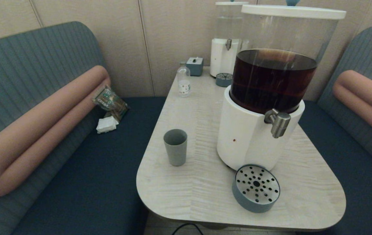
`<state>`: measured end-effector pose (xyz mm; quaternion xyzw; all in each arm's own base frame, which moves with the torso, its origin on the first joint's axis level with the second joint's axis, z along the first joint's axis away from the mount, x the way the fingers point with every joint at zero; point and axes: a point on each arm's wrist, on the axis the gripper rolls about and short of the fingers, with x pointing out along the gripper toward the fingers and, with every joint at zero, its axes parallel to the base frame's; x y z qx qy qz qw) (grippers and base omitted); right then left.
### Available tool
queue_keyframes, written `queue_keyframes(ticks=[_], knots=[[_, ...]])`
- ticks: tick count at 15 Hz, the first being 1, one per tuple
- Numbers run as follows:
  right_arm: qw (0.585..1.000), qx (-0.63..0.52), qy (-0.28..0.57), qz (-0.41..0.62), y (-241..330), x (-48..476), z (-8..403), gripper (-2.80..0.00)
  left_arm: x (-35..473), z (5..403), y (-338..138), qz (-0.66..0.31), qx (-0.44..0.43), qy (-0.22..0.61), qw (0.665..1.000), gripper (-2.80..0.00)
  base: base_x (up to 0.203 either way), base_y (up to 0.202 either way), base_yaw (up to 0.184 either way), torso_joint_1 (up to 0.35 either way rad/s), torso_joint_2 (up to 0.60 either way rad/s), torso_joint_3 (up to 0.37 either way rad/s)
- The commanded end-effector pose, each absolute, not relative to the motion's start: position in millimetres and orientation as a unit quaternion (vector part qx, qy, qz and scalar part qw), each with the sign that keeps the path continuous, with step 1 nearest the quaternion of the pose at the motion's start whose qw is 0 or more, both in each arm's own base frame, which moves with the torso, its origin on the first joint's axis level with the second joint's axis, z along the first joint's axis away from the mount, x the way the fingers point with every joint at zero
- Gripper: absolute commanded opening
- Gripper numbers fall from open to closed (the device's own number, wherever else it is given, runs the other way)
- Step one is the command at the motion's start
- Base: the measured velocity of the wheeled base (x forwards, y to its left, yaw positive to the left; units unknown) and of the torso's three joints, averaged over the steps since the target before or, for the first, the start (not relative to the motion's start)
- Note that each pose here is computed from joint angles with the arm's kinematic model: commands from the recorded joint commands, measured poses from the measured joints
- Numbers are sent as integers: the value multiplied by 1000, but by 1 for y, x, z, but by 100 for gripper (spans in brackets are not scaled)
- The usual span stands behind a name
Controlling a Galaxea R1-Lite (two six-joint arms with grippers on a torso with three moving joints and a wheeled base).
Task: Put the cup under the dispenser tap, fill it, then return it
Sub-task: Pick up the cup
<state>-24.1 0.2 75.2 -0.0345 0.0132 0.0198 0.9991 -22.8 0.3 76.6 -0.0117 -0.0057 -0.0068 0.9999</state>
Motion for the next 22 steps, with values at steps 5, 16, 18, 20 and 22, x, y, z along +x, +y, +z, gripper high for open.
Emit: queue_keyframes(ticks=[5,16,18,20,22], knots=[[999,-34,12,20,0,-24,75,-280,-38,133,0,-24,-56,-84,995,-280,0,0,0,0,0,0],[999,-34,12,20,0,-24,75,-280,106,231,-11,-222,-110,45,968,-280,0,0,0,0,0,0],[999,-35,12,20,0,-24,75,-280,122,216,-14,-275,-117,91,950,-280,0,0,0,0,0,0],[999,-35,12,20,0,-24,75,-280,140,213,-16,-326,-113,92,934,-280,0,0,0,0,0,0],[999,-34,12,20,0,-24,75,-280,166,209,-17,-348,-73,62,933,-280,0,0,0,0,0,0]])
